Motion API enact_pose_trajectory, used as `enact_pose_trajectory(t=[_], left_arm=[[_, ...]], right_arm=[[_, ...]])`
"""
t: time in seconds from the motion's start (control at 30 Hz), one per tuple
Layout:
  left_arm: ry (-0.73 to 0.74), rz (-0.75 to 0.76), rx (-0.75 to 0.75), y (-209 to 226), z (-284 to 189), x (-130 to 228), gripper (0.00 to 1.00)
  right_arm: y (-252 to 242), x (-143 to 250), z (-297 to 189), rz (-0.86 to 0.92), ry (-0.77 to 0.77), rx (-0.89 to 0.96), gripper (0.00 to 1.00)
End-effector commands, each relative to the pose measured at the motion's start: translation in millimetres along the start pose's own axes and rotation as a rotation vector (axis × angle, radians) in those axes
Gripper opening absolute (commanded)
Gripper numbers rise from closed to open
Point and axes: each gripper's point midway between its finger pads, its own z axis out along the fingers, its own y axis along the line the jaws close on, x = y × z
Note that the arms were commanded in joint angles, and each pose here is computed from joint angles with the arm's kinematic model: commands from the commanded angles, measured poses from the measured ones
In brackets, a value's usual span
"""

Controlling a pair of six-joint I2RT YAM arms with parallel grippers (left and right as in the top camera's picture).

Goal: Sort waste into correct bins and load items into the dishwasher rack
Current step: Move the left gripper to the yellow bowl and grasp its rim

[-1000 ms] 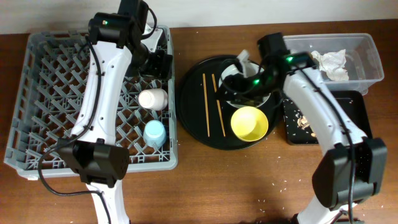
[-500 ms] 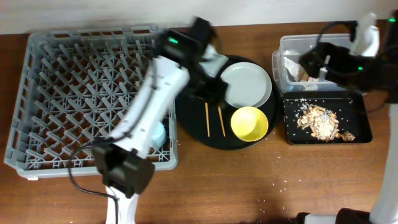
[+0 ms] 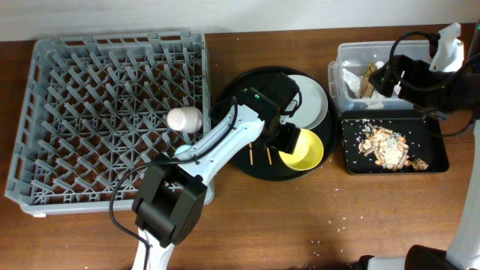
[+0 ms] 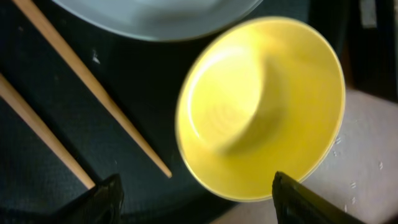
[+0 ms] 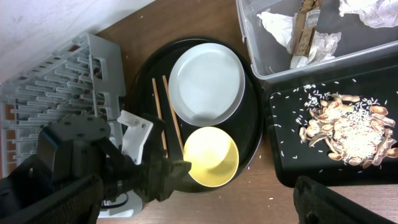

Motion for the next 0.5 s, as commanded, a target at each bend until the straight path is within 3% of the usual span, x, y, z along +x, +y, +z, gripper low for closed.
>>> enact_pose_trajectory(t=[0.0,0.27,0.47], left_arm=[[0.002,-0.095,-0.055,13.9,20.1,1.5,0.75],[0.01,-0.107,-0.046,16.0,44.3,-0.9,0.49],[0.009,-0.116,-0.045,17.1,51.6,-2.1,0.47]], right_arm=[[-2.9,-0.7,0.5,-0.006,-0.001,0.013,0.99],[-2.9,-0.7,0.5,-0.006,-0.001,0.013,0.98],[-2.9,-0.7,0.5,-0.006,-0.001,0.013,0.98]])
